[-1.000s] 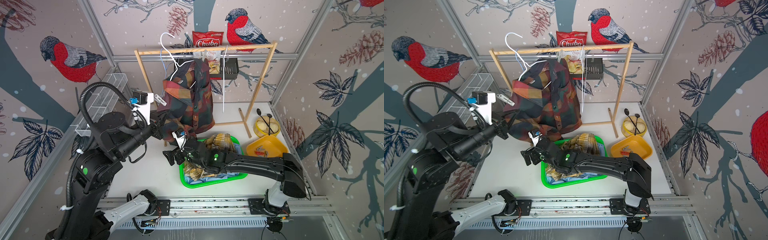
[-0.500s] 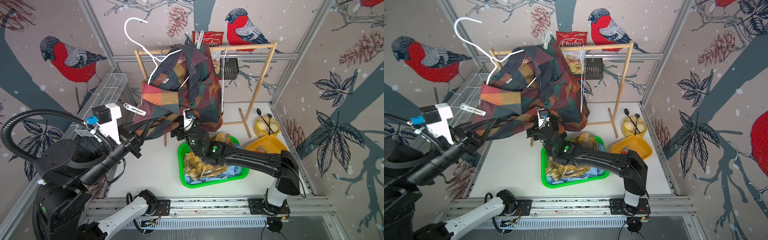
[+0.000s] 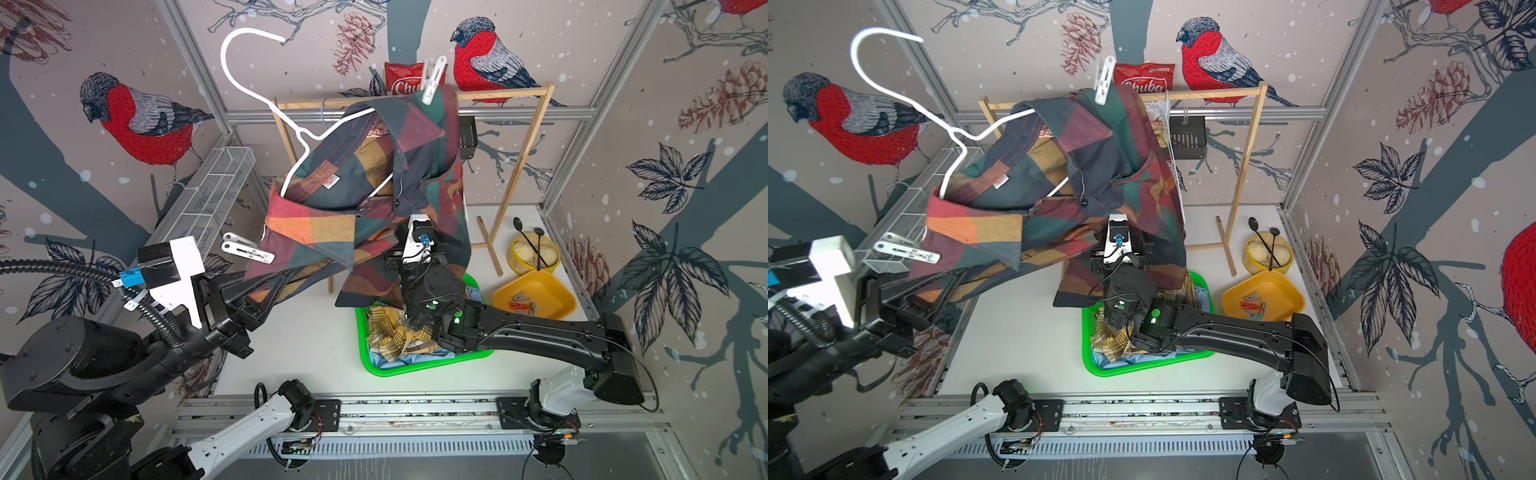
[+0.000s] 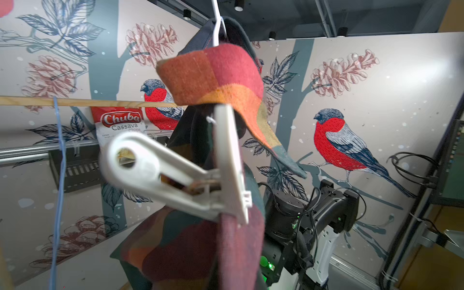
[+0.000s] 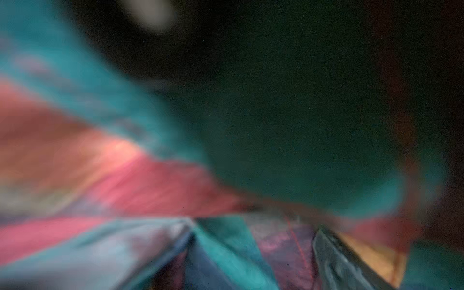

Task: Remove the clothespins securing long-sleeve shirts to the hanger
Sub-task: Place the long-sleeve shirt at the bin.

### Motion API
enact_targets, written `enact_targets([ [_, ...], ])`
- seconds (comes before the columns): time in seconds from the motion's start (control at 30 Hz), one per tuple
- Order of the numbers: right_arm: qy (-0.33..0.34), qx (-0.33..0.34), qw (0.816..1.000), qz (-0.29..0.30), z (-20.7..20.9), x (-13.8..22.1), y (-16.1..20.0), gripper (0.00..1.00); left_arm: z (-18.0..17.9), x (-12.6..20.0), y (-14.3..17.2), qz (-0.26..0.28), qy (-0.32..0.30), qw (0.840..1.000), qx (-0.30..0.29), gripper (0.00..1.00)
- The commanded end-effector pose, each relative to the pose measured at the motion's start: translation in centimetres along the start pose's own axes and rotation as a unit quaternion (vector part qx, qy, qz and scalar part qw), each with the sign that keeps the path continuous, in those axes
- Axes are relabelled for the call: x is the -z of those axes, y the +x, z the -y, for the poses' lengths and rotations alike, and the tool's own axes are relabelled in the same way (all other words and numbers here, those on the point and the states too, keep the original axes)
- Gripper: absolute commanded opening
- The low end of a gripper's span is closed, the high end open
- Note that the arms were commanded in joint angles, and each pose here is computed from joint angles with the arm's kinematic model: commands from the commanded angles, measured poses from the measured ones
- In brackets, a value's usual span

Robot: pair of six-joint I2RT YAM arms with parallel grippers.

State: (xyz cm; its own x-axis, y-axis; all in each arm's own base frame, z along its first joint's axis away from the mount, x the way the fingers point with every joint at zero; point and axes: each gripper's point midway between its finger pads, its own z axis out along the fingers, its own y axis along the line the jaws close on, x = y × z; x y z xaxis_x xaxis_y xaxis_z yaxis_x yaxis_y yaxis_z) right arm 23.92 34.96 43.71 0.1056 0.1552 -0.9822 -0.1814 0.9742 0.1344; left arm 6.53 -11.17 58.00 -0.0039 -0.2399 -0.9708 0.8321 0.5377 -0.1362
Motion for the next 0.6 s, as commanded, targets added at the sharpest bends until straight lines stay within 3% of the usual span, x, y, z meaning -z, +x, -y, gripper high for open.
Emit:
enact_targets([
  [0.0, 0.049, -0.043, 0.998, 0.001, 2.6, 1.6, -1.1, 1.0, 1.5, 0.9, -1.4, 0.03, 0.038, 0.999, 0.002, 0.0],
  [0.17, 0.056, -0.038, 0.997, -0.032, 2.7, 3.9, 1.5, 1.0, 0.7, 0.3, 1.7, -0.004, 0.029, 0.999, 0.014, 0.0],
  [0.57, 0.035, -0.037, 0.985, -0.163, 3.2, 6.8, 15.9, 1.0, -3.4, -3.3, 13.6, -0.135, -0.032, 0.989, 0.051, 0.0],
])
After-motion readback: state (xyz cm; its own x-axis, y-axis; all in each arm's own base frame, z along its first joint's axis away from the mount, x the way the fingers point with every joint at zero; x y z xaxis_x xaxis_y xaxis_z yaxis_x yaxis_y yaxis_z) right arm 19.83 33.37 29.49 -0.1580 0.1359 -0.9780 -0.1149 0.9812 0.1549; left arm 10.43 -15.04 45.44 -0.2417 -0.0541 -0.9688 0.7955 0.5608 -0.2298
